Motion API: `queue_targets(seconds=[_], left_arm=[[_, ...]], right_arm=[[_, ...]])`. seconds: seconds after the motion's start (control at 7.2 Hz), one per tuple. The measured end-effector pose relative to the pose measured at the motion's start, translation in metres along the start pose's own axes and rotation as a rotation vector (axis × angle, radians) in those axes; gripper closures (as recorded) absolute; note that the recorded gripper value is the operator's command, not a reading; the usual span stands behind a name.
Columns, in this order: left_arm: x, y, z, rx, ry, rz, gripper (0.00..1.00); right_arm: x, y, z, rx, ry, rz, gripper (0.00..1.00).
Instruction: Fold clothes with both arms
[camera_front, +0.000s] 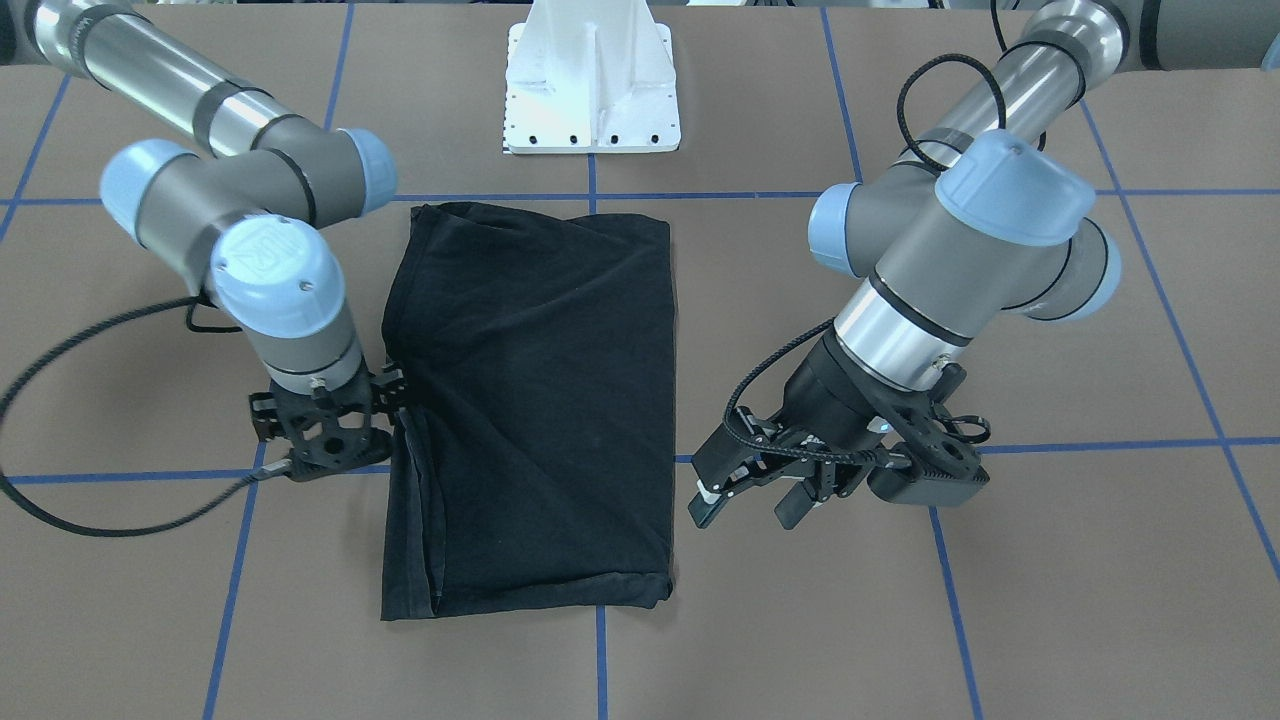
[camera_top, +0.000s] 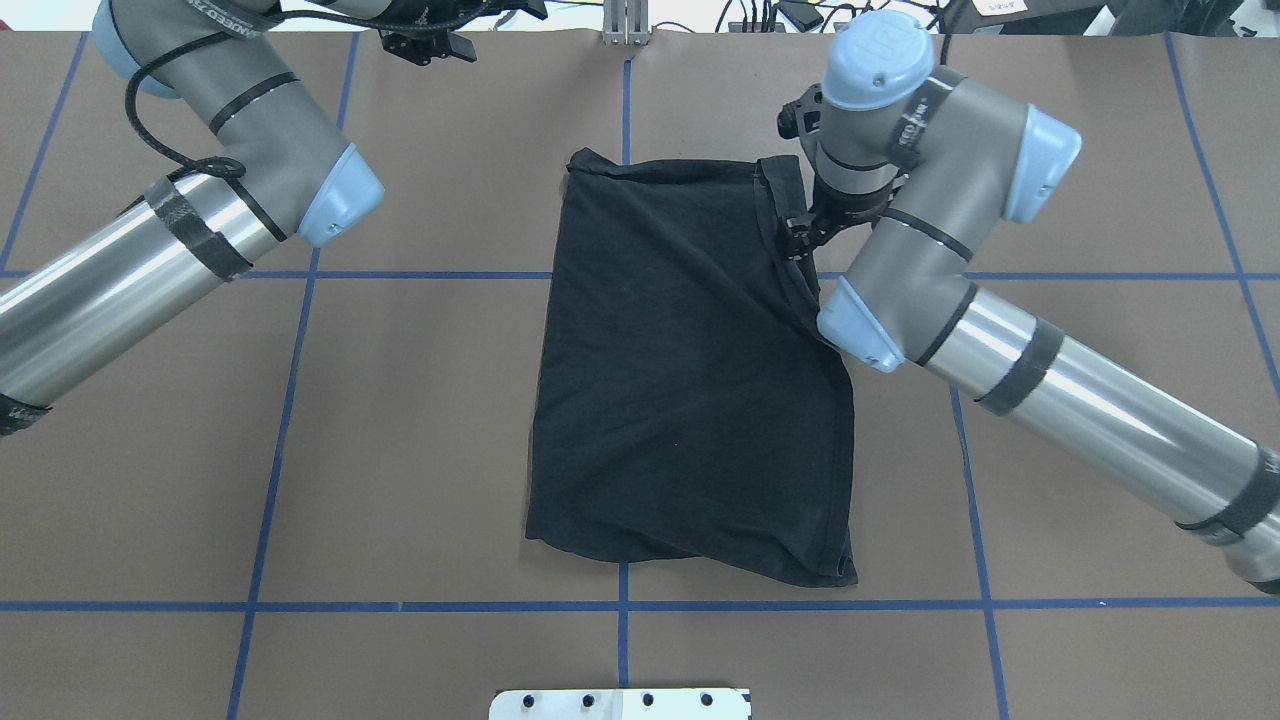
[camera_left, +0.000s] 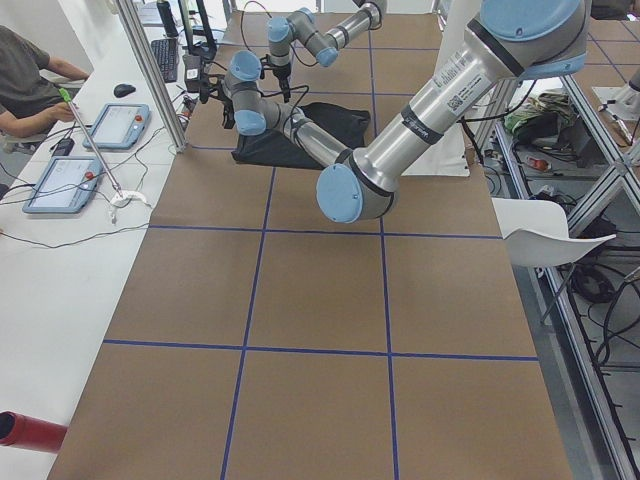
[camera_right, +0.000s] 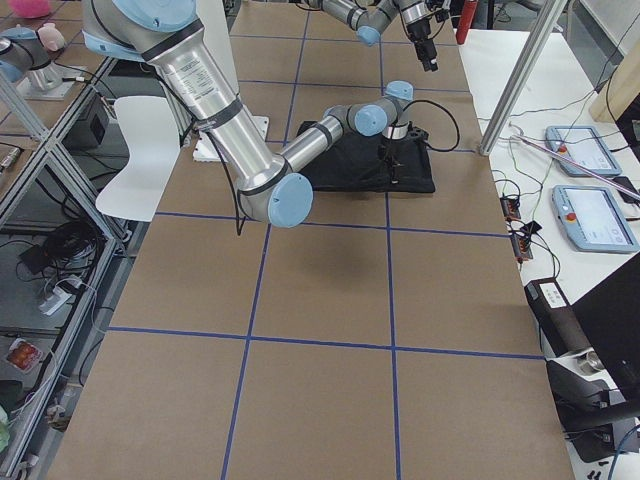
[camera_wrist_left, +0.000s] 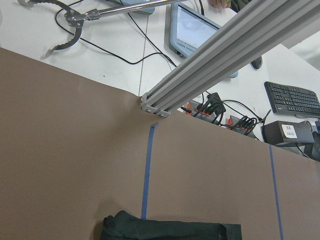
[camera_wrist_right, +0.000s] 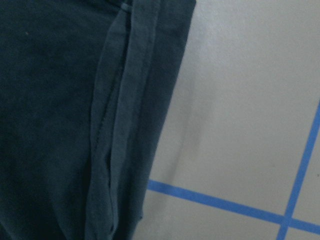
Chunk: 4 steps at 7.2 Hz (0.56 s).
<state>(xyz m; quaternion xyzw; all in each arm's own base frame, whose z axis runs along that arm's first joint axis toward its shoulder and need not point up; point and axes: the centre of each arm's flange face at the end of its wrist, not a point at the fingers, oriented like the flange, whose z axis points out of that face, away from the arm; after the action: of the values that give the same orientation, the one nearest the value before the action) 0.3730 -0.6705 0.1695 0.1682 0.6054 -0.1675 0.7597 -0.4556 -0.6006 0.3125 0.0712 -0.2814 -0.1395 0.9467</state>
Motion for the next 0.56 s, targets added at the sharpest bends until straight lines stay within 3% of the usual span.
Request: queue_targets(seconds=[0.28,0.56], left_arm=[[0.000,-0.002,-0.002,0.003,0.000,0.000,0.00],[-0.001,-0.008,-0.005,0.008,0.000,-0.001,0.00]], right_arm=[[-0.005,-0.020,0.026,0.029,0.004,-0.009,0.00],[-0.009,-0.028,0.032,0.040,-0.003,-0.002,0.00]])
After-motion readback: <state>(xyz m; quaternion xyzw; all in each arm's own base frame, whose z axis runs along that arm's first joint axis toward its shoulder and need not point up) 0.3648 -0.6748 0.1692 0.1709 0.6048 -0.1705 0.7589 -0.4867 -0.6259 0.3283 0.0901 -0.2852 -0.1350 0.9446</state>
